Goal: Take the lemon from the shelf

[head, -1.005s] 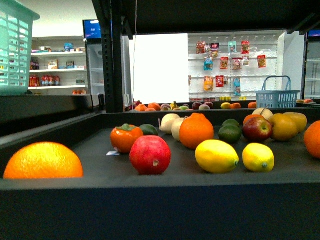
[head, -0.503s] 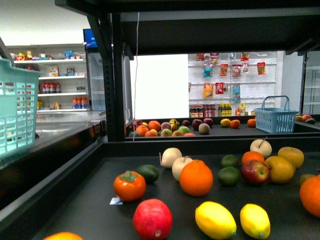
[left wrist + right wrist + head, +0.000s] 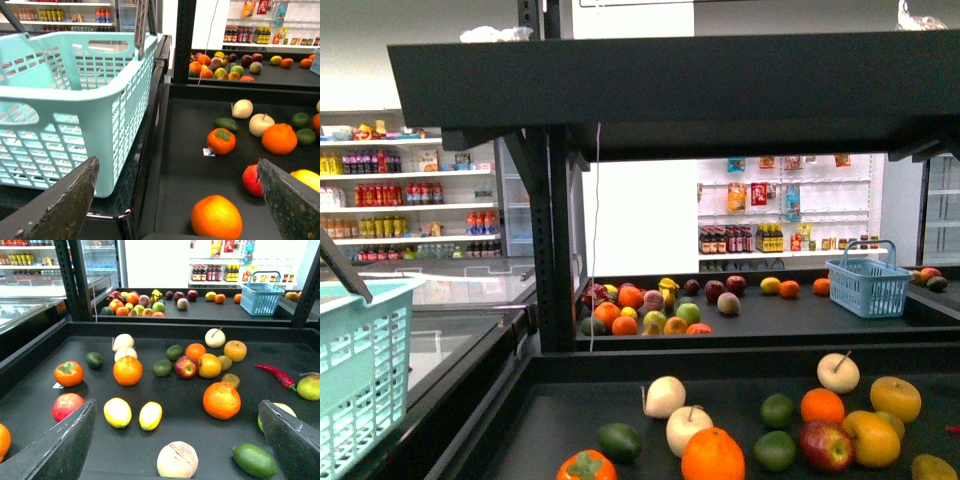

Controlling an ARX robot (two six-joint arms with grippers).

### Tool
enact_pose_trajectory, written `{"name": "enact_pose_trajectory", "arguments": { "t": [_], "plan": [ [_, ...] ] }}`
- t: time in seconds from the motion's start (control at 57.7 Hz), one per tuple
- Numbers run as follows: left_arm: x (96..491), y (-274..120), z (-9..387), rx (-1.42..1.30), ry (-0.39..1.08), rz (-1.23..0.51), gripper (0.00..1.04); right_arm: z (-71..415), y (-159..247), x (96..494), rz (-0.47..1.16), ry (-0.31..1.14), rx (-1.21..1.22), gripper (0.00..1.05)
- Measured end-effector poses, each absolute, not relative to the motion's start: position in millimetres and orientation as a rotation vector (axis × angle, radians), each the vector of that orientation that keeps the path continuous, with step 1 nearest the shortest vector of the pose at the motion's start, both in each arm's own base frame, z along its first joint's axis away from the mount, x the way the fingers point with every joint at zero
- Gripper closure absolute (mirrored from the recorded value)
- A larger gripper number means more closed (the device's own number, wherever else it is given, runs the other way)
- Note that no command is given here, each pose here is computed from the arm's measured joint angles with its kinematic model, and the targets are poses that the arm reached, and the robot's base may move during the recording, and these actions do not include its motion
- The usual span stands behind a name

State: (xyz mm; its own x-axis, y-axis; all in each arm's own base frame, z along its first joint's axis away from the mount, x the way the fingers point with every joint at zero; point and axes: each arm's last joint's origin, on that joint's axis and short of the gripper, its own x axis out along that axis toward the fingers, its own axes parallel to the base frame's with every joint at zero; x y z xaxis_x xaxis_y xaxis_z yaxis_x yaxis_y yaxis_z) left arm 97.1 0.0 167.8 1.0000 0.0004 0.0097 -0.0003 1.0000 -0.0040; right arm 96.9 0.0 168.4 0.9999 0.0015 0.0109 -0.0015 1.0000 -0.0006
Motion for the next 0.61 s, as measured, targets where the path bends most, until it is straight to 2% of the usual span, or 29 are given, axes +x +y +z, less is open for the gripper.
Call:
{"name": "enact_pose_trajectory", "arguments": {
  "t": [0.607],
  "plan": [
    [97.1, 0.0, 167.8, -0.004, -0.010, 0.000, 0.08, 168.4, 0.0, 96.9, 0.002, -0.011, -0.001, 0.07]
  ]
}}
